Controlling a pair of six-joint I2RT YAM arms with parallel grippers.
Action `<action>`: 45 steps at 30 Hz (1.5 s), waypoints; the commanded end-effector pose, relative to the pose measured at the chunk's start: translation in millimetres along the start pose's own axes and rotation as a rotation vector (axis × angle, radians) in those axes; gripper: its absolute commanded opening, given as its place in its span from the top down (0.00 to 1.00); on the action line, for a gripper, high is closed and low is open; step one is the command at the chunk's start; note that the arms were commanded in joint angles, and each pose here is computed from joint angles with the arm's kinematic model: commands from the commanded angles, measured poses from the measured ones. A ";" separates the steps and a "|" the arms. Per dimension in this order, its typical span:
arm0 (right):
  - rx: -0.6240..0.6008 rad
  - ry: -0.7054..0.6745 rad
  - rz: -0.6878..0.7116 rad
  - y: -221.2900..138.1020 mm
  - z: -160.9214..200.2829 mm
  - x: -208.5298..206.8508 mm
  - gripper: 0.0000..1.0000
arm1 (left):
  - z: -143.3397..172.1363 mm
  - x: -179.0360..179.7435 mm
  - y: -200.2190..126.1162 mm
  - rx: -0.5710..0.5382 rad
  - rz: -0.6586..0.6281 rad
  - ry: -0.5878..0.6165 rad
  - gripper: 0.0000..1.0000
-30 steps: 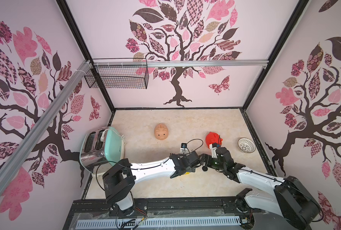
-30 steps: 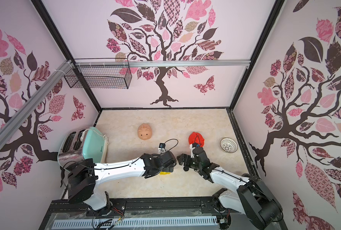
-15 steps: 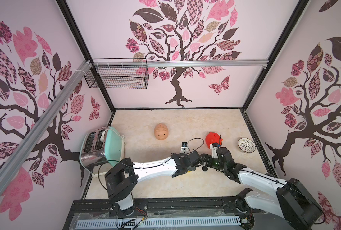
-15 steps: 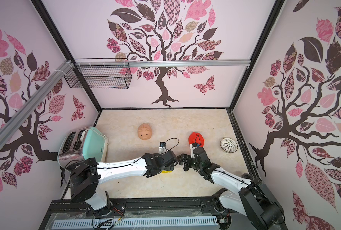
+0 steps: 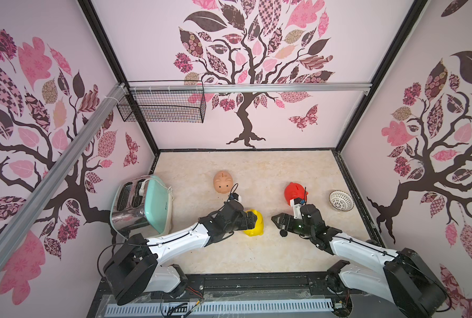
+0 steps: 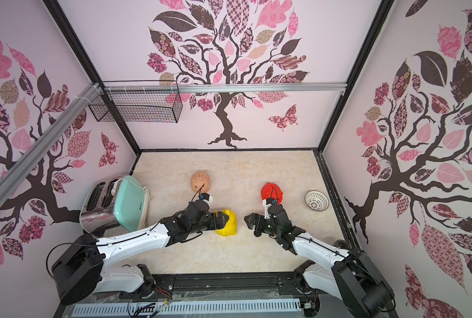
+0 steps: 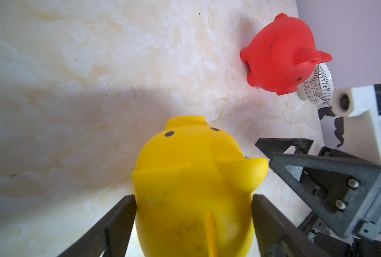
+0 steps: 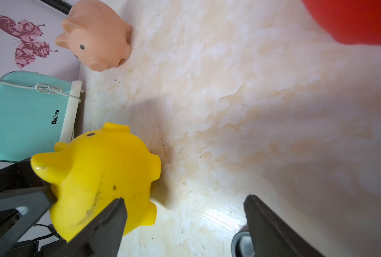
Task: Open piggy banks
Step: Adjust the piggy bank at the center of the board.
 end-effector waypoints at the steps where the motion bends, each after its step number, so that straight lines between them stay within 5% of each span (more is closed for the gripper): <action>1: 0.031 0.001 -0.075 3.9 3.0 10.3 0.12 | 7.0 13.5 -1.2 0.059 0.053 -0.026 0.15; 20: 0.067 0.031 -0.158 13.9 -3.5 31.3 0.17 | 0.1 82.6 -27.5 -0.032 0.020 -0.178 0.20; 36: 0.116 0.049 -0.142 38.9 5.5 30.6 0.33 | -24.5 33.7 -67.3 -0.090 0.167 -0.124 0.08; 45: 0.125 0.051 -0.154 43.9 15.7 35.8 0.34 | -19.9 35.9 -60.6 -0.067 0.041 -0.056 0.07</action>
Point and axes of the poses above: each gripper's point midway between its finger pads, its own y axis out along the fingers, its own x axis along the line the jaws close on, z = x × y, the point moved 4 cm from there along -y, back along the fingers, and after that the axes turned 11 degrees about -y, right-handed, at the moved point
